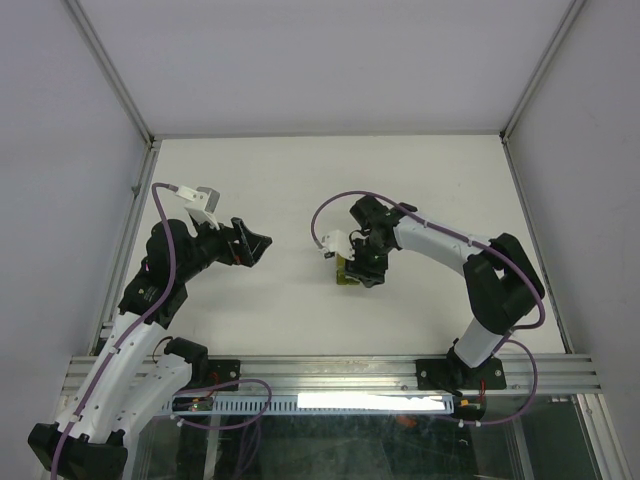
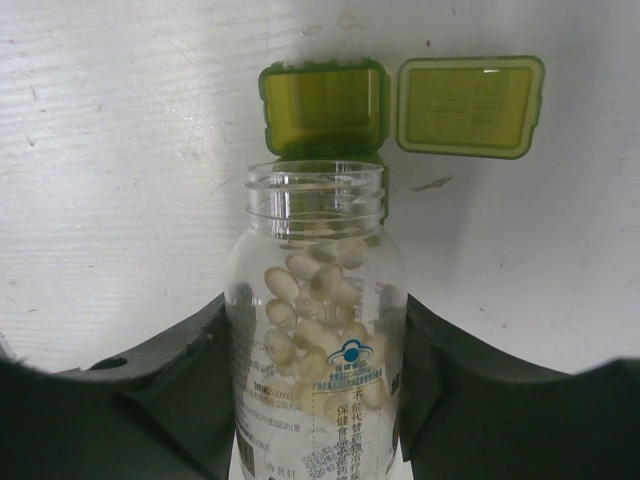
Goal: Sort the pills into containers
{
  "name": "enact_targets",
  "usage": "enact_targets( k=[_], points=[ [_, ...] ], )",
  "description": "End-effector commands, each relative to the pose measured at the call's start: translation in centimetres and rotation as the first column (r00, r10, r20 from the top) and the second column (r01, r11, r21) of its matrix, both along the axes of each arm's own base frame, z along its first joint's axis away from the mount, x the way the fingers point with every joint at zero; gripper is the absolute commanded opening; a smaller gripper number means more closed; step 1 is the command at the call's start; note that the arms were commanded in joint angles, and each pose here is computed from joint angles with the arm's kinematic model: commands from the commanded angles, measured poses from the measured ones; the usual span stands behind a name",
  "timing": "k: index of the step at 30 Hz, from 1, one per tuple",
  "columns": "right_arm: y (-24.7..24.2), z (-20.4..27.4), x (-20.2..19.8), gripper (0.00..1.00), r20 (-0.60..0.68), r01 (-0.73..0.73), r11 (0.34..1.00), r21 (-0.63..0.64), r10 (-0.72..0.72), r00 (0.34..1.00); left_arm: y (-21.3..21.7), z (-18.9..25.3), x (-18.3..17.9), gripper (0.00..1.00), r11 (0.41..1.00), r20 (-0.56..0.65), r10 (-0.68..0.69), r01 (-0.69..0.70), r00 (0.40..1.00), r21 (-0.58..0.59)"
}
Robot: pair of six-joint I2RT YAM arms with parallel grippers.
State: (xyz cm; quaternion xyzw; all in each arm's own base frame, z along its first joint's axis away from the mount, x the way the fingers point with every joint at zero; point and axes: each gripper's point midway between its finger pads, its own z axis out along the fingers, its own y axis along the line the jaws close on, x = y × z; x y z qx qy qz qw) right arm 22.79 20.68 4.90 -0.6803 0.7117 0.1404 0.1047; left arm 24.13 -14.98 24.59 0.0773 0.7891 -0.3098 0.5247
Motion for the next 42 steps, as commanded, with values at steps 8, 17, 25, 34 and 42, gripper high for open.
enact_targets(
  k=[8,17,25,34,42],
  points=[
    [0.2,0.6,1.7,0.0,0.054,0.024,1.0,0.019,-0.025,0.998,0.1,1.5,0.1,0.99,1.0,0.057,-0.01,0.01,0.998,-0.008],
    [0.7,1.0,0.5,0.0,0.047,-0.005,0.999,0.032,0.003,0.999,0.1,1.5,0.2,0.99,1.0,0.054,-0.009,0.01,0.998,-0.006],
    [0.6,0.8,0.4,0.0,0.026,0.021,1.0,0.011,-0.021,0.999,0.1,1.5,0.1,0.99,1.0,0.056,-0.011,0.011,0.998,-0.007],
    [0.9,1.0,0.9,0.0,0.079,0.016,1.0,0.025,-0.017,0.997,0.0,1.5,0.1,0.99,1.0,0.055,-0.013,0.014,0.998,-0.007],
    [1.1,1.2,0.3,0.0,0.062,0.008,0.999,0.042,-0.01,0.998,0.1,1.4,0.2,0.99,1.0,0.053,-0.009,0.009,0.999,-0.007]
  ],
)
